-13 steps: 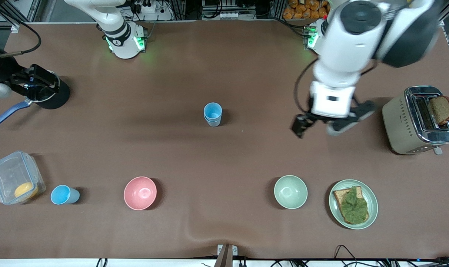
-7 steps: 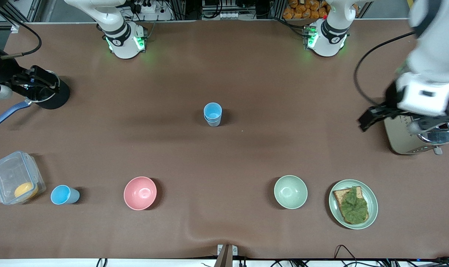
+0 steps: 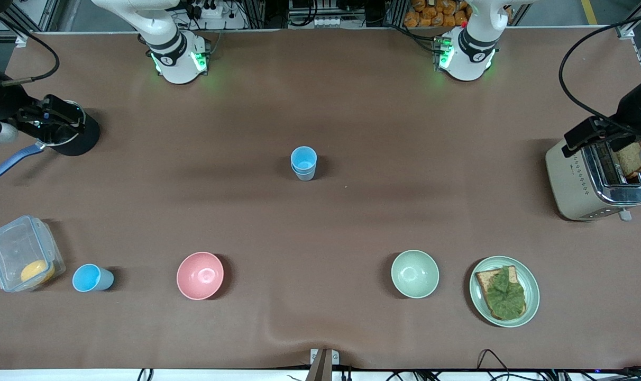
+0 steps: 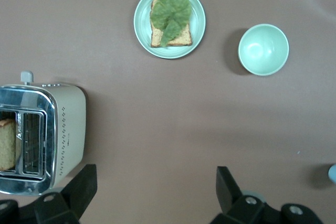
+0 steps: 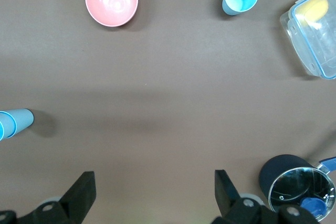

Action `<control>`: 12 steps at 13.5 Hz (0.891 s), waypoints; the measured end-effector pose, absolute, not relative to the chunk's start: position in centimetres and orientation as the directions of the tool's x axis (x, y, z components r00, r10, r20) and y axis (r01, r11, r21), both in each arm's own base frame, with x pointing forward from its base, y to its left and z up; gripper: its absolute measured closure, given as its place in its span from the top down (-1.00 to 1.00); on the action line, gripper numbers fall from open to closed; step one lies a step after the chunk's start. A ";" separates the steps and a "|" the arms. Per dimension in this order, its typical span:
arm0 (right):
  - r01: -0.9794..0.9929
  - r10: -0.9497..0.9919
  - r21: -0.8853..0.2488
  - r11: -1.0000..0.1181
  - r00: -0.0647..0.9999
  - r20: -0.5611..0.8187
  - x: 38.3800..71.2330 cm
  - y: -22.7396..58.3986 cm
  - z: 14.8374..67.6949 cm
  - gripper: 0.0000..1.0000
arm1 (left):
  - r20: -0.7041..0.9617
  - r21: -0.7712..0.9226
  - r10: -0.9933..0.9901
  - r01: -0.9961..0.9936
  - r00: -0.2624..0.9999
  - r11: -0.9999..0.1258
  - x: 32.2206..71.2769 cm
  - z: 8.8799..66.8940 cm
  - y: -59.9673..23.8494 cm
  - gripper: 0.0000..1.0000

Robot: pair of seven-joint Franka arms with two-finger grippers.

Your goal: Stack blue cups with both arms

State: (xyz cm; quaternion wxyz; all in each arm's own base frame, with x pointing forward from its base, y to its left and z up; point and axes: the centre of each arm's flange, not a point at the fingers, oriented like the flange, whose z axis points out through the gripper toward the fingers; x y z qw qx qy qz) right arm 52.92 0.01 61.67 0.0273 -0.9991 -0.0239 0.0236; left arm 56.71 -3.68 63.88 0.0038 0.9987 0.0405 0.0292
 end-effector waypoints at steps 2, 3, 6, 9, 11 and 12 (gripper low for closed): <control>0.047 0.049 -0.056 -0.997 0.998 -0.048 53.0 0.0 61.6 1.00 | 0.055 0.007 0.056 0.055 0.997 -0.998 56.3 64.0 -3.9 1.00; 0.047 0.050 -0.056 -0.997 0.998 -0.048 53.0 0.0 61.5 1.00 | 0.052 0.005 0.045 0.045 0.998 -0.999 56.2 64.0 -4.0 1.00; 0.048 0.051 -0.056 -0.997 0.998 -0.048 53.0 0.0 61.5 1.00 | 0.053 0.005 0.037 0.037 0.998 -0.999 56.1 64.0 -4.3 1.00; 0.048 0.051 -0.056 -0.997 0.998 -0.048 53.0 0.0 61.5 1.00 | 0.054 0.004 0.036 0.036 0.998 -0.999 56.0 64.1 -4.4 1.00; 0.048 0.051 -0.056 -0.997 0.998 -0.048 53.0 -0.1 61.5 1.00 | 0.054 0.004 0.036 0.036 0.998 -0.999 56.0 64.1 -4.4 1.00; 0.048 0.051 -0.056 -0.997 0.998 -0.048 53.0 -0.2 61.5 1.00 | 0.053 0.004 0.037 0.037 0.998 -0.999 56.0 64.1 -4.4 1.00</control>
